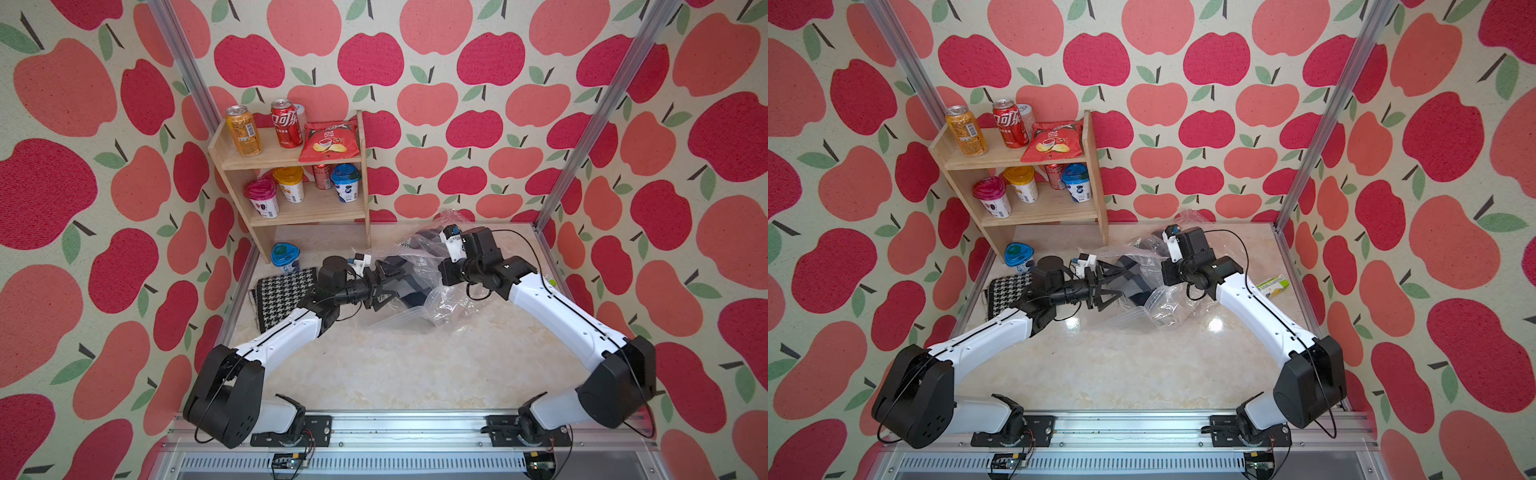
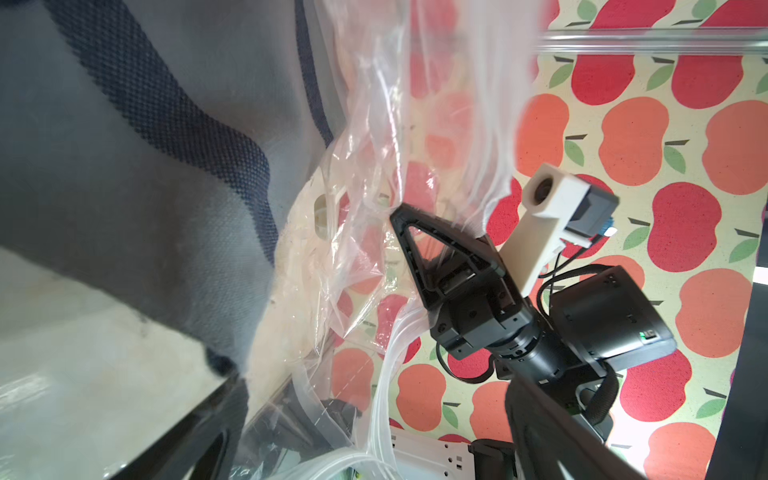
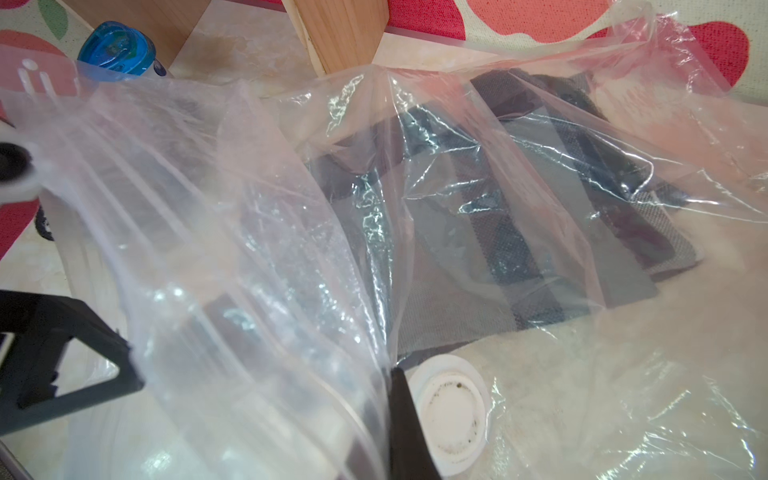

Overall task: Take the scarf out of the vacuum bag
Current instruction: Take out the scarf from the vacuum bag.

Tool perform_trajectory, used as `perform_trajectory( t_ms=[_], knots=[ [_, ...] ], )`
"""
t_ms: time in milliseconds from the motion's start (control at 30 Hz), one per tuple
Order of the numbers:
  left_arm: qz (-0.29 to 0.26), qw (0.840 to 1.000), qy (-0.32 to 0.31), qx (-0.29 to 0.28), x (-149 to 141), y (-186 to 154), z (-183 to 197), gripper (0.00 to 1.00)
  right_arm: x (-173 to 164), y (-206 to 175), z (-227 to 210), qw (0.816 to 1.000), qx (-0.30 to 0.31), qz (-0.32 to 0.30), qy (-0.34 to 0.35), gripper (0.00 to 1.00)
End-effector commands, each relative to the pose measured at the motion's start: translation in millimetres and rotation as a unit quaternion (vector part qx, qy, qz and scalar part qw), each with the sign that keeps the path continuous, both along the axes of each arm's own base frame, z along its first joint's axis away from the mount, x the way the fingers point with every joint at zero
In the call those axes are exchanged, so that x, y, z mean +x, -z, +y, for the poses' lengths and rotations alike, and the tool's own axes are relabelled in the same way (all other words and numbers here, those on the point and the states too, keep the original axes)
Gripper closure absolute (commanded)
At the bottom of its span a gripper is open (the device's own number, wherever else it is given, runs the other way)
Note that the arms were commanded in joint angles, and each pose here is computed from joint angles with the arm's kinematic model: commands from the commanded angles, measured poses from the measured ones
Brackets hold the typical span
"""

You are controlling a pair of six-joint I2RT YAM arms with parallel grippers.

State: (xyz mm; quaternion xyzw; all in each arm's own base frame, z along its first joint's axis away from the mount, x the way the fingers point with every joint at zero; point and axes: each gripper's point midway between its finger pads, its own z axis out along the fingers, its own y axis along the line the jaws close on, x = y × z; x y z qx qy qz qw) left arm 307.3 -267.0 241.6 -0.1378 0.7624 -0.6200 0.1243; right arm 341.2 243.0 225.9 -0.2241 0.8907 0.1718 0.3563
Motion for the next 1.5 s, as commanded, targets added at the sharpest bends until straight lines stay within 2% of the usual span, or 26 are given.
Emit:
perform_trajectory(
  t_ms=[0, 133, 267, 500, 900, 1133, 1300, 1467],
  knots=[
    [0.039, 0.998, -0.006, 0.050, -2.7, 36.5, 19.1, 0.00, -12.2, 1.1, -6.3, 1.000, -0.012, -0.008, -0.023, 0.97],
    [0.054, 0.997, 0.011, 0.048, 0.9, 49.5, 21.6, 0.00, -32.2, -4.5, 24.7, 0.995, 0.010, -0.021, -0.095, 0.89],
    [0.050, 0.996, 0.032, 0.060, 1.5, 52.9, 16.4, 0.00, -40.8, -5.0, 56.8, 0.990, 0.018, -0.010, -0.143, 0.89],
    [0.062, 0.994, 0.037, 0.082, -0.3, 66.8, 18.0, 0.02, -42.9, -1.3, 90.3, 0.986, 0.029, 0.000, -0.163, 0.90],
    [0.092, 0.993, 0.006, 0.078, 45.0, 119.3, 8.2, 0.07, -55.0, 3.2, 85.0, 0.985, 0.024, 0.001, -0.173, 0.93],
    [0.083, 0.992, -0.026, 0.095, 60.9, 121.2, 13.6, 0.11, -63.8, 8.9, 87.9, 0.982, 0.025, 0.014, -0.188, 0.93],
    [0.075, 0.987, -0.079, 0.118, 62.2, 118.2, 40.4, 0.10, -62.9, 11.1, 89.3, 0.982, 0.025, 0.016, -0.187, 0.93],
    [0.075, 0.985, -0.102, 0.120, 72.0, 120.9, 57.5, 0.10, -61.7, 10.9, 92.3, 0.981, 0.028, 0.017, -0.190, 0.93]
  ],
)
